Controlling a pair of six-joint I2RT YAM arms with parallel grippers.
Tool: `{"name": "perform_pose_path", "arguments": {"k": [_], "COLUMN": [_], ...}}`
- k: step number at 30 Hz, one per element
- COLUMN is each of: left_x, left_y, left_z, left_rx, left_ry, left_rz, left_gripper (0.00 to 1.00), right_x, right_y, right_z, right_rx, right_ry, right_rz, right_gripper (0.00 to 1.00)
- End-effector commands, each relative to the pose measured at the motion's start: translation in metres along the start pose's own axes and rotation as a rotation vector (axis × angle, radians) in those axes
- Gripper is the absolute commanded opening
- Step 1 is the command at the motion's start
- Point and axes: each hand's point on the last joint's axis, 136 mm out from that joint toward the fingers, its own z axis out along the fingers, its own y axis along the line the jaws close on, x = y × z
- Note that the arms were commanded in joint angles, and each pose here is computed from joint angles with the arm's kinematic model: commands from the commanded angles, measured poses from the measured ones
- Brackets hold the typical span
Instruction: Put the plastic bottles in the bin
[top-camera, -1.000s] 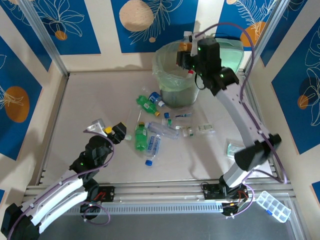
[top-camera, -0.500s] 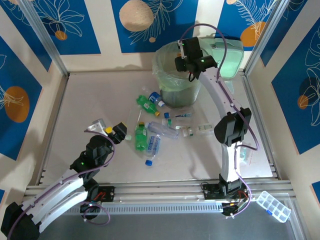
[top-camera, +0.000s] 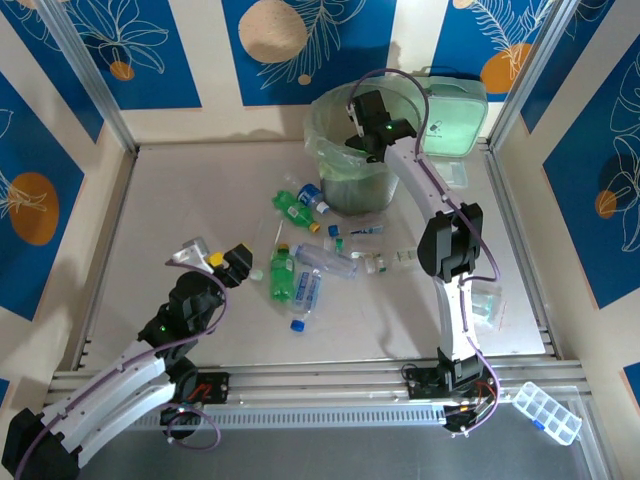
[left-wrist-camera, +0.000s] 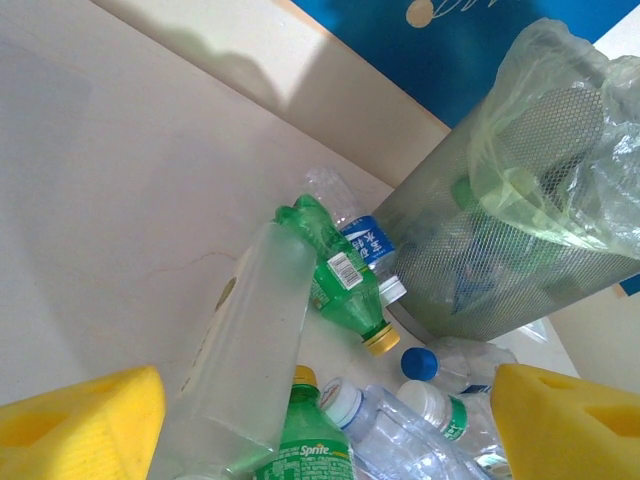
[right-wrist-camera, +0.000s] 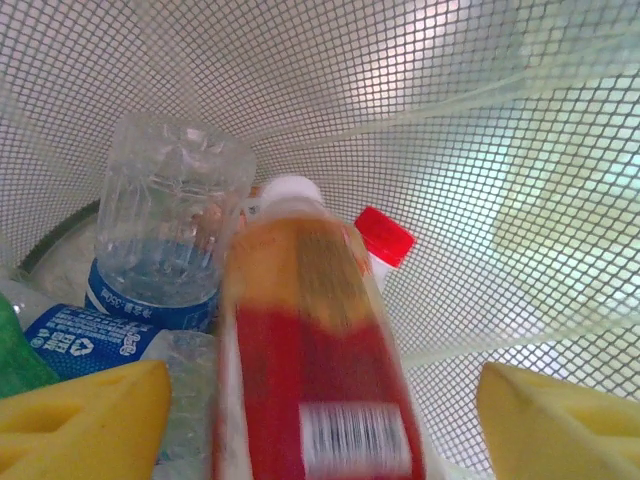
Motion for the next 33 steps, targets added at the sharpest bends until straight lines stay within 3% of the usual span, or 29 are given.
{"name": "perform_pose_path", "arguments": {"k": [1,8,17,23,28,33], "left_x": [-0.013,-0.013,-0.012,-0.005,0.012,0.021], "left_y": [-0.009,-0.009,-0.008,-0.005,-0.009,-0.015], "left_z": [-0.001,0.000,0.002,0.011,0.035,0.057], "left_rx": [0.013,0.004,-0.017,-0.074,-0.110,-0.140], "left_ry": [-0.036,-0.027,-0.017,0.039,0.136,0.222], "left_rz": [0.014,0.022,0.051,0.113,0.228,0.362], "left_gripper": [0.87,0.87,0.86,0.84,0.87,0.92], "right_x": [-0.014,-0.035,-0.053,0.003,0.088,0.145], "right_y": [-0.013,-0.026,-0.004,0.075,0.149,0.197], "right_z": [-0.028,-0.082,-0.206,-0.241,-0.230,-0.218], "right_rx": [0.004,-0.020,-0.155,-0.342,-0.537,-0.618], "right_ry": [-0.053,-0.153,-0.408,-0.450,-0.356,-0.325], "right_rz": [0.022,0.080,0.205,0.192,0.206,0.137], "right_gripper": [0.84,0.83,0.76,0.70,0.68,0.68]}}
